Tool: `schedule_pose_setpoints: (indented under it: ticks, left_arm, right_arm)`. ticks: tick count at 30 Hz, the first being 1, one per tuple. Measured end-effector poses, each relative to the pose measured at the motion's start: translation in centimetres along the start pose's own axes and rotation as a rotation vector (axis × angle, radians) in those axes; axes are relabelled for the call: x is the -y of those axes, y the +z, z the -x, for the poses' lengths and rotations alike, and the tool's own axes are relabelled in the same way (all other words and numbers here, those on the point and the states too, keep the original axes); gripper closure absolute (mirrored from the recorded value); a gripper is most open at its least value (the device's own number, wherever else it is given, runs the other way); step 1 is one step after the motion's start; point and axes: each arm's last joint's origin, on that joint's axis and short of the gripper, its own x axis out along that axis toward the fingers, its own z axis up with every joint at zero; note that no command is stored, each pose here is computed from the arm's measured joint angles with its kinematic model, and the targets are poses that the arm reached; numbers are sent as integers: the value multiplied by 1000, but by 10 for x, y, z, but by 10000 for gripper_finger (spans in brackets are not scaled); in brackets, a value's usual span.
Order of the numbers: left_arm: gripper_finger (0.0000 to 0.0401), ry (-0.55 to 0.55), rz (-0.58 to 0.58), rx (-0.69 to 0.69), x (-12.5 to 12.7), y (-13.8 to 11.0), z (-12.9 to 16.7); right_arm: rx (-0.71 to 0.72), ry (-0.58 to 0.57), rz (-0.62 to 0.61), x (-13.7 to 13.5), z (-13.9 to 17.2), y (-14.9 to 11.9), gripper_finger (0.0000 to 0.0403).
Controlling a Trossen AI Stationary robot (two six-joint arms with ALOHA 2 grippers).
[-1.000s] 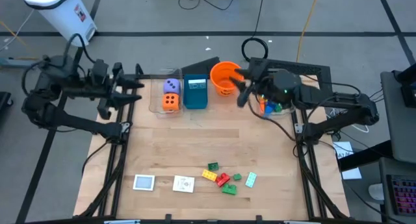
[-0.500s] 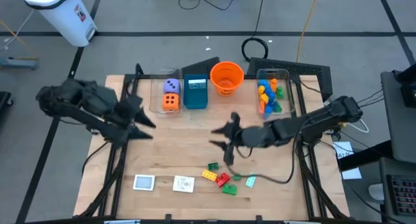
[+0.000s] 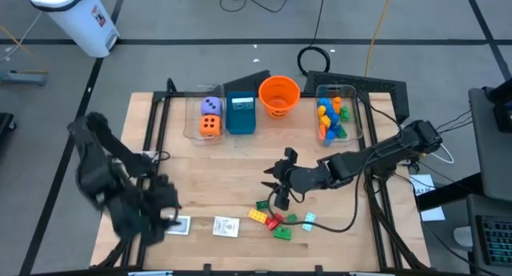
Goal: Pick & Place Toys
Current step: Put the black deck of cards into the blue bin
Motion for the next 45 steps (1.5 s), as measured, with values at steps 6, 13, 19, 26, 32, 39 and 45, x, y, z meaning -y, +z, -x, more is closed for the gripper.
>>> schedule_pose_setpoints:
  ticks: [6,13,19,26,32,39,45]
  left_arm:
    - [178,158,-12,-154,37,-37,-48]
    - [178,273,68,-283,58,-63,-90]
    - [180,332,107,-370,55,-71,-101]
    - [220,377,115,-497,32,-100,-116]
    - [264,240,165,-474,10,-114,-128]
    - [290,100,202,-493,-5,-131,-155]
    - [280,105,289,-538,-23,-146,-176]
  right_arm:
    - [-71,56,26,-8,4,-9,243]
    - [-82,103,-14,-24,13,-16,243]
    - [-90,149,-25,-40,23,-22,243]
    - [-83,175,-94,-47,28,-24,243]
    - [-67,184,-115,-48,28,-22,243]
    - [-68,176,-104,-46,26,-21,243]
    - [-63,159,-104,-41,23,-19,243]
